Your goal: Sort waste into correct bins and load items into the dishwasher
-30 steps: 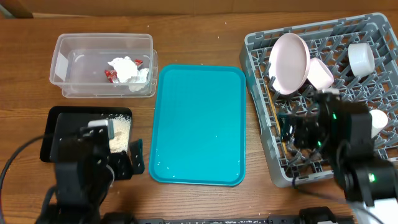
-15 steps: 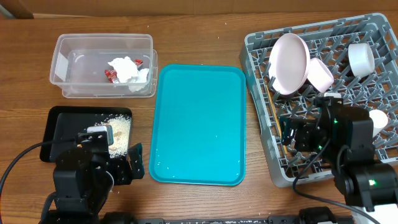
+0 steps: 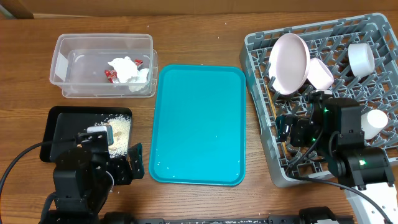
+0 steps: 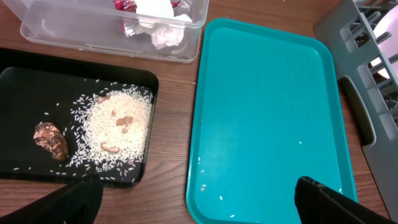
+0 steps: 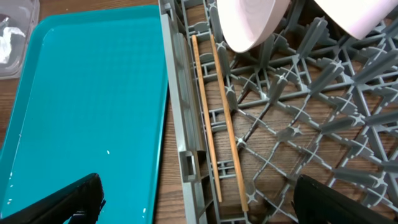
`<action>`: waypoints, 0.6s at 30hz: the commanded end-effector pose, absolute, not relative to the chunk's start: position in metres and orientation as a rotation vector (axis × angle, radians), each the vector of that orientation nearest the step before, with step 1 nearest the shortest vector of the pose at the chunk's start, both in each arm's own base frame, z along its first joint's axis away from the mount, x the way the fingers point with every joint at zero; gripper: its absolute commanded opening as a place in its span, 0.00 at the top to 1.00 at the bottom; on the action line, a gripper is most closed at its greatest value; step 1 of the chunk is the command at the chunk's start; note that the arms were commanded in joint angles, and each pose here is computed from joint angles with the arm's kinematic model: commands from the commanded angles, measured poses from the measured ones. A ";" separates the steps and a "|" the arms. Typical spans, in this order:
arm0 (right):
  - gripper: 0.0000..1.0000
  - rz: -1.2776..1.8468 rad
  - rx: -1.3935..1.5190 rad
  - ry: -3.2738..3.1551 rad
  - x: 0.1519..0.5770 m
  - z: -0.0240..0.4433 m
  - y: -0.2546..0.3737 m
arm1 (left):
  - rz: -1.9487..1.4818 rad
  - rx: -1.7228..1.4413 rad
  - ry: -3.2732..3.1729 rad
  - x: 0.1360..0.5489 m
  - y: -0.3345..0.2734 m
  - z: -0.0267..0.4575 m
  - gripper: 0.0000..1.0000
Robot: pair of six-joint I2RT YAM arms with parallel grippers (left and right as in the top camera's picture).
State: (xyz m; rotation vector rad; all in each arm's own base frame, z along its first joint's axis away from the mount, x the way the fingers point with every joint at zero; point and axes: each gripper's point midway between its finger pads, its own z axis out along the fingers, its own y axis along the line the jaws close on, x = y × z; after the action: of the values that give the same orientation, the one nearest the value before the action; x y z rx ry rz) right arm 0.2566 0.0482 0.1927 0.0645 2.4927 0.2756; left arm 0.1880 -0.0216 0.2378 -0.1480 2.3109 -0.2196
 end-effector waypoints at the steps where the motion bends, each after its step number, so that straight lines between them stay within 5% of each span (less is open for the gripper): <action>1: 0.00 0.262 0.075 2.468 0.252 0.194 0.045 | -0.237 -0.154 2.315 0.187 -0.024 0.236 0.00; 18: 0.00 0.270 0.029 1.936 0.233 0.208 0.038 | -0.237 -0.153 2.315 0.187 -0.024 0.236 0.00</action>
State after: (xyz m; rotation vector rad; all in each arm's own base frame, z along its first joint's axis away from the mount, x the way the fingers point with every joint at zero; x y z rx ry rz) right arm 0.2317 0.0395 0.2096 0.0372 2.0419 0.2748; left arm 0.1879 -0.0215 0.2372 -0.1484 2.3124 -0.2190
